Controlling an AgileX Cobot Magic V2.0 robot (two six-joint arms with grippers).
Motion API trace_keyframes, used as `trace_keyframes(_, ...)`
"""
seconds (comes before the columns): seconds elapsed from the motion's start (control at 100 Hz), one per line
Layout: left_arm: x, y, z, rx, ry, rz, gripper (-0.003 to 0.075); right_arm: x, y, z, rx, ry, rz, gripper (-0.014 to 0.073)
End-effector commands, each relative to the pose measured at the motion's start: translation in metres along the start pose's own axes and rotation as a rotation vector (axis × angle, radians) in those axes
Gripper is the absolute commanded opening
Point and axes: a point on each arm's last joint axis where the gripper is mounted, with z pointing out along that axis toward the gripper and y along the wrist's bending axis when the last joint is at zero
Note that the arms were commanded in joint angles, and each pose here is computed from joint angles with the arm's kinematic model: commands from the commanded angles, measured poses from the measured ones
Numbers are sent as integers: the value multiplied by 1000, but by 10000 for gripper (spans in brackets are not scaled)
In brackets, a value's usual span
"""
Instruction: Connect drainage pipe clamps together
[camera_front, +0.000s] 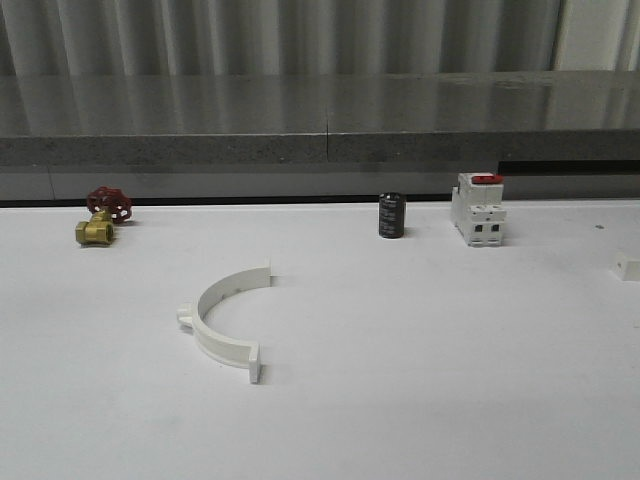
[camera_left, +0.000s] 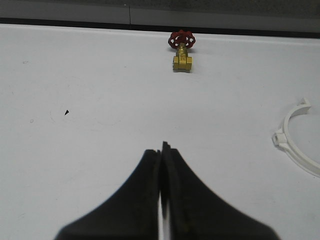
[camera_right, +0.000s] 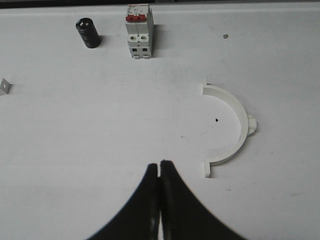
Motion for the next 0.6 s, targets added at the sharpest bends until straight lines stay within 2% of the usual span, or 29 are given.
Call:
trace_keyframes(0.0,-14,-1,-4,6,-94,-5,-21,-20,1,6,-3,-31,7,-31)
trace_keyframes(0.08,-14,-1,-4,6,-94,-5,-21,-21,1,16,-1,10,11,74)
trace_keyframes(0.23,-14,-1,-4,6,-94,-5,-21,-20,0,25,3,52,14,424)
trace_keyframes(0.28,-14,-1,-4,6,-94,-5,-21,-20,0,28,4,60,14,503)
trace_keyframes(0.42,-14,-1,-4,6,-94,-5,-21,-22,-1,38,8,111,17,519)
trace_keyframes(0.59,-14,-1,-4,6,-94,-5,-21,-40,-2,69,20,171,14,519)
